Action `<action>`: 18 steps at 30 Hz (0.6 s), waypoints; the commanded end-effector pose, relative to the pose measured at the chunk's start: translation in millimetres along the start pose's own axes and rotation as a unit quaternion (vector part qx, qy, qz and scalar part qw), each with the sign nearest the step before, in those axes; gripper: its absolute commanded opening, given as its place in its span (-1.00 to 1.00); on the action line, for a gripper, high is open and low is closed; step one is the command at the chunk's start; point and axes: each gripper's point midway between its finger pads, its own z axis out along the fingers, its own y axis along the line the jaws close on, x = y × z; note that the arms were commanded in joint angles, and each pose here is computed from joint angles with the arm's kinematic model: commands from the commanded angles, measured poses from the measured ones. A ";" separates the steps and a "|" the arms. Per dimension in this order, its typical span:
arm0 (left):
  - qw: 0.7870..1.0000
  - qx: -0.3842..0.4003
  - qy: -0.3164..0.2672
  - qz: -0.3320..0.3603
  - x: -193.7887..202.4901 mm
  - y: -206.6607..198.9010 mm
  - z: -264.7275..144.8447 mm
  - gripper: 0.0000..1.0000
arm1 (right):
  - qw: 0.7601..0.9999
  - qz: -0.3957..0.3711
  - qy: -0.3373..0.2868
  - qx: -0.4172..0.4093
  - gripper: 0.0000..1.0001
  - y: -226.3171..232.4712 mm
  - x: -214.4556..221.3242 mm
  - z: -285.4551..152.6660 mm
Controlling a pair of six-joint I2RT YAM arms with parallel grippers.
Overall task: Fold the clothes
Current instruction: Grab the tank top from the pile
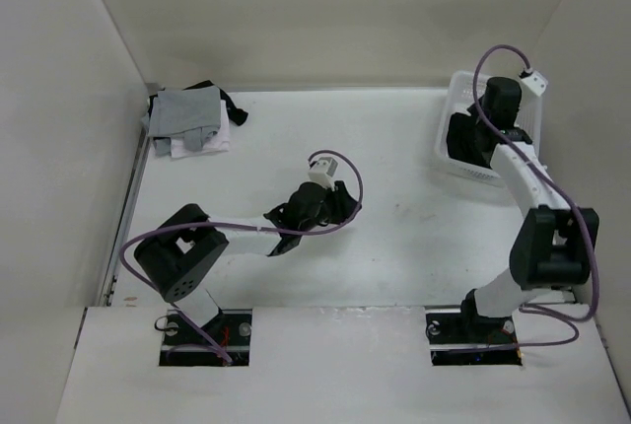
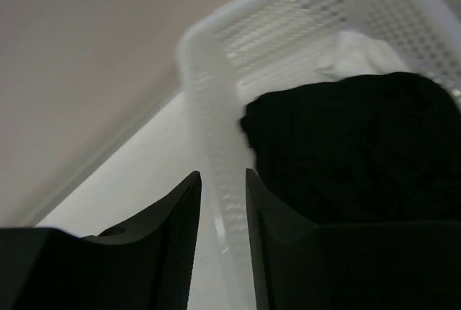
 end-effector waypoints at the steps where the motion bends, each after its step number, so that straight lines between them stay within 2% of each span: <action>1: 0.998 0.044 -0.050 0.012 -30.5 -17.7 -7.2 -0.33 | 0.992 -0.021 0.060 0.108 -0.20 -71.1 29.6 44.3; 5: 0.998 0.035 -0.056 0.008 -35.1 -9.1 -9.4 -0.23 | 0.981 -0.005 0.089 0.174 -0.03 -128.3 49.9 61.5; 8: 0.998 0.034 -0.054 0.003 -34.7 -6.9 -9.0 -0.21 | 0.978 0.003 0.093 0.188 0.06 -148.1 54.1 69.1; 18: 0.998 0.039 -0.047 -0.008 -32.3 -6.1 -7.4 -0.20 | 0.969 -0.003 0.139 0.207 0.08 -174.7 78.0 89.0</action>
